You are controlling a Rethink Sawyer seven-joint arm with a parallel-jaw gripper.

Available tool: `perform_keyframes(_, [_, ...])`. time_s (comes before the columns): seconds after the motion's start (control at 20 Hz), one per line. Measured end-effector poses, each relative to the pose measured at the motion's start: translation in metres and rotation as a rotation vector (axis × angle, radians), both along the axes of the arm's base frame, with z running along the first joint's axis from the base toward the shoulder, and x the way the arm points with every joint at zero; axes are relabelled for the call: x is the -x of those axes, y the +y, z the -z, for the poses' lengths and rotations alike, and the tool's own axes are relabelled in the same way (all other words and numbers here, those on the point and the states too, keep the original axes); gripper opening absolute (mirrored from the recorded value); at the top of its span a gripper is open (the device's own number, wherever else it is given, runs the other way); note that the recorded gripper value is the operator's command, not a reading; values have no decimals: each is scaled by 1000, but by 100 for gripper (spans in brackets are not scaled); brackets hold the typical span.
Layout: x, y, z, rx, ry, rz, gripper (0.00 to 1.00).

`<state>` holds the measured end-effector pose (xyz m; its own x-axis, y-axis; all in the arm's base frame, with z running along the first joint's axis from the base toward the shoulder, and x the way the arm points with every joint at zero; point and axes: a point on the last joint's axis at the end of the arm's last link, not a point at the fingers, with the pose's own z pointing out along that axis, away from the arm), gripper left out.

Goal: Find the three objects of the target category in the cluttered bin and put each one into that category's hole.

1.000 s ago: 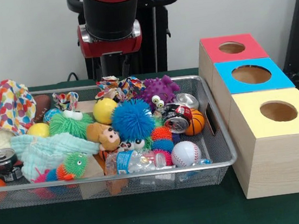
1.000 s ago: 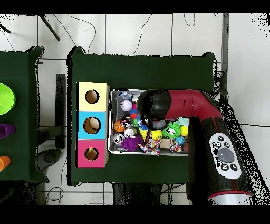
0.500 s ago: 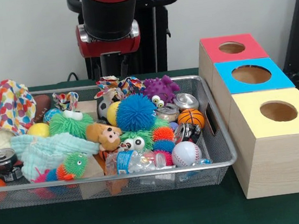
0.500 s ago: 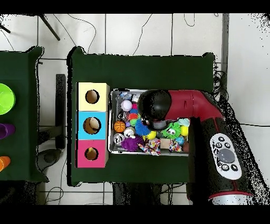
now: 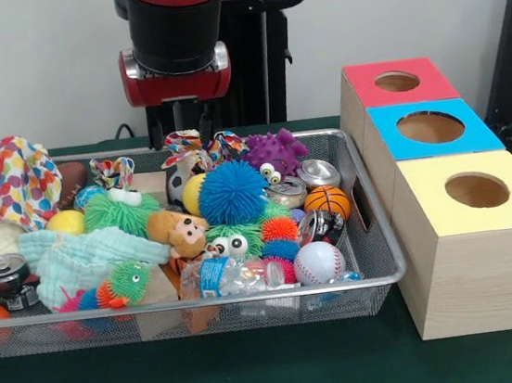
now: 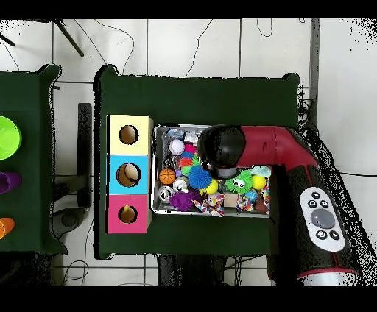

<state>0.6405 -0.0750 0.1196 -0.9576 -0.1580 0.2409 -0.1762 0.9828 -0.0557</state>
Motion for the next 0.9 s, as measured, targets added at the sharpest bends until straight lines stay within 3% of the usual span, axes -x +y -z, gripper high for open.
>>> perform_keyframes(0.4, [-20, -13, 7, -32, -137, 12, 100])
perform_keyframes(0.65, [-29, -15, 10, -57, -185, 17, 100])
perform_keyframes(0.9, [-31, -16, 14, -80, -192, 22, 100])
